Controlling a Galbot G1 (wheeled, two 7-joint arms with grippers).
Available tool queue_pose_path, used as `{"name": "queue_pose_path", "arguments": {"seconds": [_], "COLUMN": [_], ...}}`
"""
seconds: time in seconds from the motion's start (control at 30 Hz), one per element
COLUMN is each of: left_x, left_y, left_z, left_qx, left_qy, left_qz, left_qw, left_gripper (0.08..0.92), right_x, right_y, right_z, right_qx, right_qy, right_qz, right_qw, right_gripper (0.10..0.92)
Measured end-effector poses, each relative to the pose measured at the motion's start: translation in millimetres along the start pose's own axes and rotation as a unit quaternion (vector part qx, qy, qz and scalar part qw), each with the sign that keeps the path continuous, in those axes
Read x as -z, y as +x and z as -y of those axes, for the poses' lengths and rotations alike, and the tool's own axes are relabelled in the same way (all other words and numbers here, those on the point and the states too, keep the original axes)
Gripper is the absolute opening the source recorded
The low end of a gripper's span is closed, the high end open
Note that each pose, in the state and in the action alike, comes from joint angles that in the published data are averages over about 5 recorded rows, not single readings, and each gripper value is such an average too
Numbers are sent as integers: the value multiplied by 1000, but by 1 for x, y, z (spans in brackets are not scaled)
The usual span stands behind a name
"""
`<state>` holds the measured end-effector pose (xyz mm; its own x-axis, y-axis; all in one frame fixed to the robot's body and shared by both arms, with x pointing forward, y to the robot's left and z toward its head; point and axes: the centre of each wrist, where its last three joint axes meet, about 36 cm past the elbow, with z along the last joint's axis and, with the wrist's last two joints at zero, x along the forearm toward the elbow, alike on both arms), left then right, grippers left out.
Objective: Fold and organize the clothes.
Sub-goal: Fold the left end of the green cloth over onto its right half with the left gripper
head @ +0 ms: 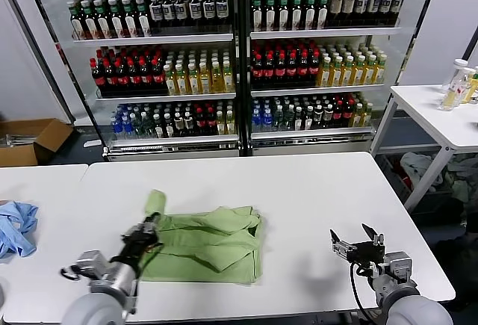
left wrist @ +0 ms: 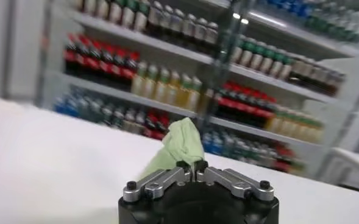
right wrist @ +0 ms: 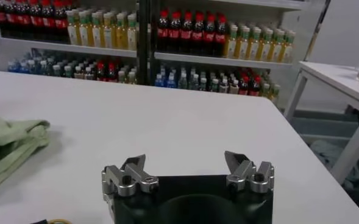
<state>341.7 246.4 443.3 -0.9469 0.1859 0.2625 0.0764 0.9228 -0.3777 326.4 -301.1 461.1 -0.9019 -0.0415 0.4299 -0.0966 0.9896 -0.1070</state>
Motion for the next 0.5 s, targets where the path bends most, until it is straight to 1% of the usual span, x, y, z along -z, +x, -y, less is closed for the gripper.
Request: {"name": "queue_pose_path", "arguments": {"seconds": [0.17, 0.33, 0.4, 0.5], "left_x": [-18, -31, -35, -40], "left_y": [-24, -47, -54, -61], "left_z": [28, 49, 54, 60], "left_qx": [-35, -60, -69, -83], "left_qy": [36, 50, 50, 46], "left_qz": [-29, -51, -59, -68], "left_qw": [998, 996, 995, 993], "left_gripper": [100, 102, 120, 188], "right_x": [-2, -1, -1, -1], "right_y": [-1, -1, -1, -1], "right_z": [2, 5, 5, 6], "right_qx": [-4, -8, -9, -10], "right_qy": [-2, -2, -3, -2], "right_qz": [-2, -1, -1, -1], "right_qw": [1000, 1000, 1000, 1000], "right_gripper": [823, 823, 823, 823]}}
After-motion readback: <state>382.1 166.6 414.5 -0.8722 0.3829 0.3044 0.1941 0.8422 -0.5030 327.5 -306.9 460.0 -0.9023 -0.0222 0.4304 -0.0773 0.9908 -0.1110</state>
